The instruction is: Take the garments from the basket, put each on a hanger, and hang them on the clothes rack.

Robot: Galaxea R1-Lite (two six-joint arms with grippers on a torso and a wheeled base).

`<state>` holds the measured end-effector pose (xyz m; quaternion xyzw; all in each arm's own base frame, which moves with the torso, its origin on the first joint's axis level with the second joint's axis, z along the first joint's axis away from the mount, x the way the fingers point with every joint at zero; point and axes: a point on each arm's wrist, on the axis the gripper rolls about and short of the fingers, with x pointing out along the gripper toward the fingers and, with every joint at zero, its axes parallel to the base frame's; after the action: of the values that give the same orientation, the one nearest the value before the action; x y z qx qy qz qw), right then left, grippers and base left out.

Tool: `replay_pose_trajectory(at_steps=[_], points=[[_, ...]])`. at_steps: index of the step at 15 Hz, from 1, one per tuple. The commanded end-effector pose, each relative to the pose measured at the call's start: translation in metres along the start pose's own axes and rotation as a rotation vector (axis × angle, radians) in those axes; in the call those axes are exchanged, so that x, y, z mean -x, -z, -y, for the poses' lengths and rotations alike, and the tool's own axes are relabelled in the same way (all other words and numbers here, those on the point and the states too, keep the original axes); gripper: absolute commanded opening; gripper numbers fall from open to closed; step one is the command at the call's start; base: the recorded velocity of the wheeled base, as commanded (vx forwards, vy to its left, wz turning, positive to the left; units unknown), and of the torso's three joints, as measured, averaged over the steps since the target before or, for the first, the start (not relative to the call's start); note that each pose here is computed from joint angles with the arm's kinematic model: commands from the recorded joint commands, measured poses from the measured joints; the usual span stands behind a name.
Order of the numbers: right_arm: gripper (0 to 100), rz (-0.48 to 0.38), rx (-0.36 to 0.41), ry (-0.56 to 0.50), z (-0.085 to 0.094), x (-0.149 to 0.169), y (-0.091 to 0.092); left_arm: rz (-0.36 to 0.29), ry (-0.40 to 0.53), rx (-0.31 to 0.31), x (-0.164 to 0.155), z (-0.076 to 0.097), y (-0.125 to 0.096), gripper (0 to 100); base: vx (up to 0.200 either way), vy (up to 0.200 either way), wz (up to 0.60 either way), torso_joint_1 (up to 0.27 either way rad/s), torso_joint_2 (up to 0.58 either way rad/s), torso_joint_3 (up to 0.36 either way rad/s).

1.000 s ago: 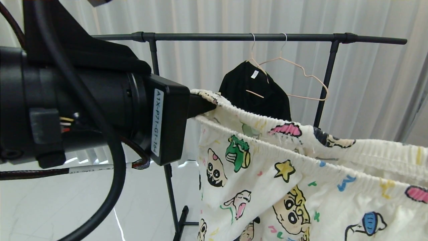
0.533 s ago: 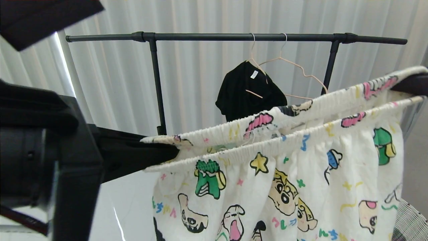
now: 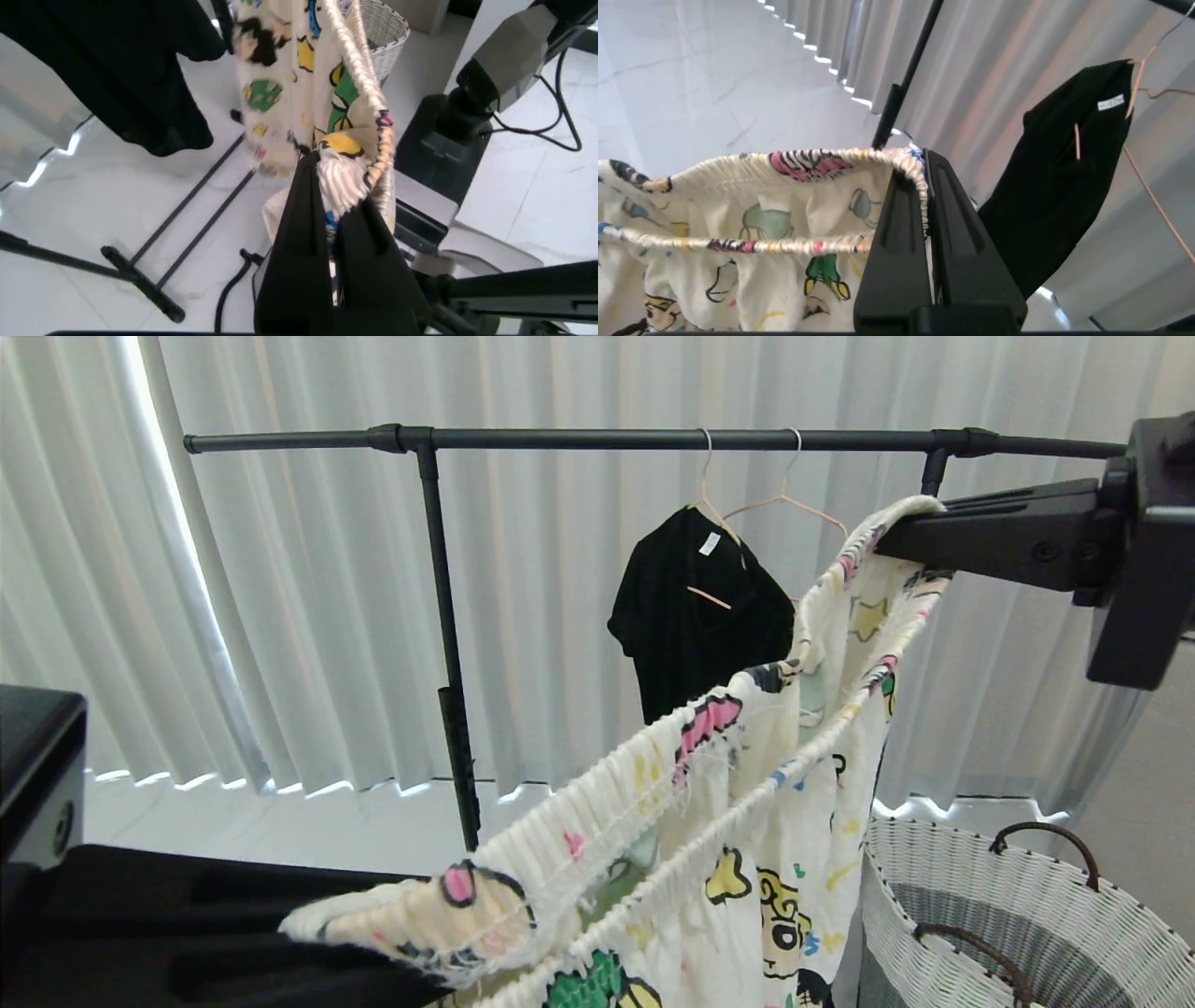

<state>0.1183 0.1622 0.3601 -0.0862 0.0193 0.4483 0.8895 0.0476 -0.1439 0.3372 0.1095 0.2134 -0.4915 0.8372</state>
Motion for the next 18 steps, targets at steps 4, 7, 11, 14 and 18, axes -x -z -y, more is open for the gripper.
replay_pose_trajectory(at_steps=[4, 7, 11, 14, 18], points=[[0, 0.014, 0.0, 0.014, 0.002, 0.018, -0.005, 0.001, -0.058, 0.024, -0.001, -0.008, 0.0, 0, 0.0, 0.0, 0.0, 0.0, 0.0, 0.0], [0, -0.078, -0.003, 0.018, 0.006, 0.059, -0.007, 0.012, -0.23, 0.061, -0.019, -0.039, -0.013, 0, 0.0, 0.0, 0.0, 0.0, 0.0, 0.0], [0, -0.114, -0.001, -0.002, 0.004, 0.068, -0.005, 0.164, -0.287, 0.086, -0.048, -0.051, -0.035, 0, 0.0, 0.0, 0.0, 0.0, 0.0, 0.0], [0, -0.123, -0.001, -0.003, 0.003, 0.066, -0.003, 0.161, -0.287, 0.084, -0.048, -0.051, -0.033, 0, 0.0, 0.0, 0.0, 0.0, 0.0, 0.0], [0, -0.135, -0.001, 0.004, 0.003, 0.065, -0.001, 0.153, -0.289, 0.083, -0.047, -0.051, -0.03, 0, 0.0, 0.0, 0.0, 0.0, 0.0, 0.0]])
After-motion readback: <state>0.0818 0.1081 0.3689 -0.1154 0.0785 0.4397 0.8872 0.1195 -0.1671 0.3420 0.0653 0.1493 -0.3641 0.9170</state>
